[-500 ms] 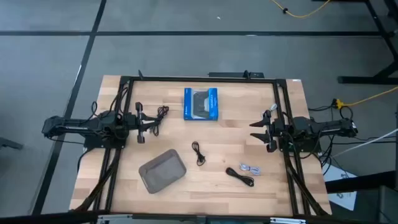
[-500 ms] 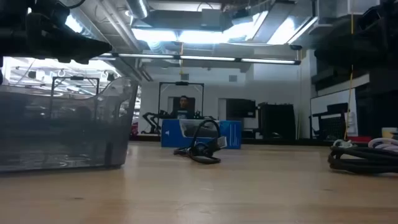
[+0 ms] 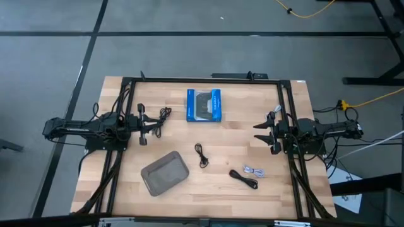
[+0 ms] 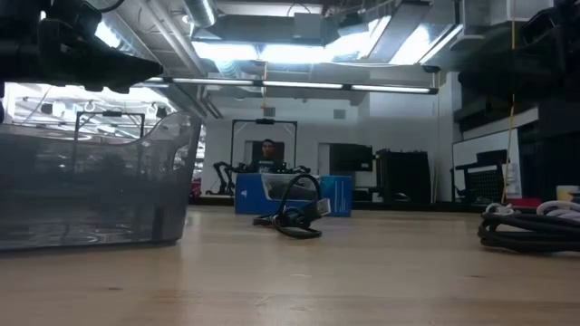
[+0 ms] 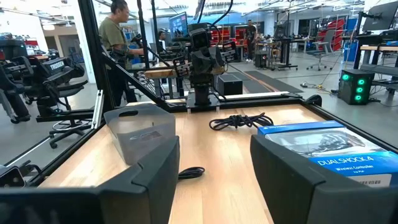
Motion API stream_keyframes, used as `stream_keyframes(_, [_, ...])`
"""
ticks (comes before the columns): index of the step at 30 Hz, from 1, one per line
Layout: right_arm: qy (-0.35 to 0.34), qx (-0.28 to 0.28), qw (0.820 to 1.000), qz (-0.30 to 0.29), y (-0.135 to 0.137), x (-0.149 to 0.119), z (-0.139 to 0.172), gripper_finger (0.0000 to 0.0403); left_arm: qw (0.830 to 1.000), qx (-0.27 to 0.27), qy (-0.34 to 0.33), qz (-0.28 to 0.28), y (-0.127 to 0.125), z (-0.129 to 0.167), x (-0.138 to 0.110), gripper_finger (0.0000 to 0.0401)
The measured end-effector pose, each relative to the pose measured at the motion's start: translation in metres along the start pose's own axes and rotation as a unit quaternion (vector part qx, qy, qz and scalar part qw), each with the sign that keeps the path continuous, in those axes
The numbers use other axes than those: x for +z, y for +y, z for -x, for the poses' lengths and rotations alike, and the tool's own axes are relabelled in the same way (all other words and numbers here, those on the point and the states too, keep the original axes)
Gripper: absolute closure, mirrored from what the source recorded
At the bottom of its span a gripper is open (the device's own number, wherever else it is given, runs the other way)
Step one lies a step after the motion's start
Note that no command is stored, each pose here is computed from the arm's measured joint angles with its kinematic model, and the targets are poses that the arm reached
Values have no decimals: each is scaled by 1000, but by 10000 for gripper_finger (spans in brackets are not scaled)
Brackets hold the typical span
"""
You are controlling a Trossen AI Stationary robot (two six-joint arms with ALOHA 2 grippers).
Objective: Pick and place USB-C Cables
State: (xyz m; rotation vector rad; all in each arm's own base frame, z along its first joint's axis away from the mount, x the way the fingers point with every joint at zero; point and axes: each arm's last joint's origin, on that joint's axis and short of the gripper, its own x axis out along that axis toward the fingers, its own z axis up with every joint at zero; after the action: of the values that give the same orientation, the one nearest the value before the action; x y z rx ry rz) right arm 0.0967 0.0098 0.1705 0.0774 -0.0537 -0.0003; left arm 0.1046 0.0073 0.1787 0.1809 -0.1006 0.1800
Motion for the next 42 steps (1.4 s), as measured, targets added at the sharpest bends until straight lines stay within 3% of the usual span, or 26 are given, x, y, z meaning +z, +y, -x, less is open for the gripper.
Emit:
stream_keyframes(17, [-3,0,1000,-3,0,1,0,201,1000,1,-3,1,0,0,1,360])
stream_keyframes(21, [-32,0,998,-60,0,6,0,201,998,-13,-19,57,0,0,4,360])
stream_keyframes(29, [-71,-174,980,-70,-10,10,2,201,993,-13,-77,85,2,1,14,360])
stream_keyframes(31, [-95,-204,971,-79,-11,14,4,201,993,-13,-77,85,2,1,14,360])
stream_keyframes(35, [-177,-202,960,-82,-11,31,8,201,993,14,-80,87,3,1,15,360])
stream_keyframes(42, [-310,-194,931,9,-10,60,23,201,992,65,-76,81,6,2,15,360])
